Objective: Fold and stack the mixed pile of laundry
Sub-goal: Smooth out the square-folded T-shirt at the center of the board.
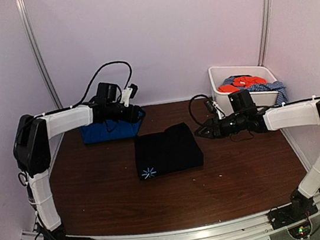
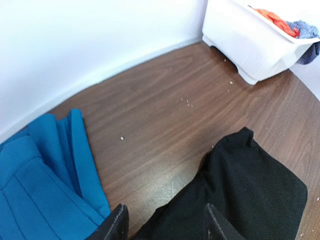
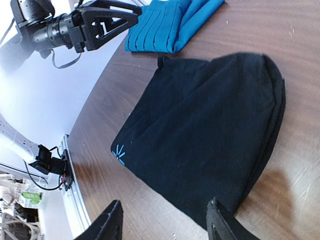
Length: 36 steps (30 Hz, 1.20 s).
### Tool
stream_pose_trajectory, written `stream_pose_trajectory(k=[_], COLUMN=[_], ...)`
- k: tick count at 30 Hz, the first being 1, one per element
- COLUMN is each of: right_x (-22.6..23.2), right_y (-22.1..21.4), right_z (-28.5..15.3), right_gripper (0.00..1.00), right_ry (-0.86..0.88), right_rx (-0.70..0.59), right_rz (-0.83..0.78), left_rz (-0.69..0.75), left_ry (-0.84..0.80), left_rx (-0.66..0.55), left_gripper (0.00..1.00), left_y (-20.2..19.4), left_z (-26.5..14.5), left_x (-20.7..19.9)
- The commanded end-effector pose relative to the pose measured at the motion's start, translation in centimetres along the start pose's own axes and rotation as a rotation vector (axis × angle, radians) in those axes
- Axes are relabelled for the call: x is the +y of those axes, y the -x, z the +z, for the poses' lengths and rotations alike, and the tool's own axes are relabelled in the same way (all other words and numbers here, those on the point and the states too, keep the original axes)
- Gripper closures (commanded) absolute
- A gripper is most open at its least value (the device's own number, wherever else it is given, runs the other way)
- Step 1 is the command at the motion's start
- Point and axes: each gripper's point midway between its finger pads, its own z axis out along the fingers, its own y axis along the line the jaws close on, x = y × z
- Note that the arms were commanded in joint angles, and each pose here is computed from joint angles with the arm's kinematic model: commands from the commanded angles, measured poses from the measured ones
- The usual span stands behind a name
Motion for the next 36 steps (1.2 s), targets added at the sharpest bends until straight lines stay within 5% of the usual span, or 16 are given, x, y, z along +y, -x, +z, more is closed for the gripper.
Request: stream_pose_trajectory(k=[1, 11, 29, 36], right_x=[-1.4, -3.7, -9.7, -10.2], right_y=[1.8, 4.1, -2.2, -3.7], right_z=[1.7, 7.5, 10.4, 10.2], right_gripper=[0.47, 0.54, 0.62, 0.63], right_ry=[-0.067, -0.012, -0.126, -0.145], right_rx=[0.016, -0.015, 0.089, 0.113], right_rz=[-0.020, 0.006, 0.094, 0.105], left_rz=[-0.030, -0.039, -0.080, -0.102], left_ry=[0.078, 0.127, 0.186, 0.190], left_rx=[-0.005, 0.123, 0.225, 0.210], left_gripper=[0.51, 0.50, 0.55, 0.95], left_y=[-1.4, -5.4, -9.4, -9.5], left_z=[0.5, 2.4, 3.4, 2.9], left_x=[1.6, 3.5, 5.0, 5.3])
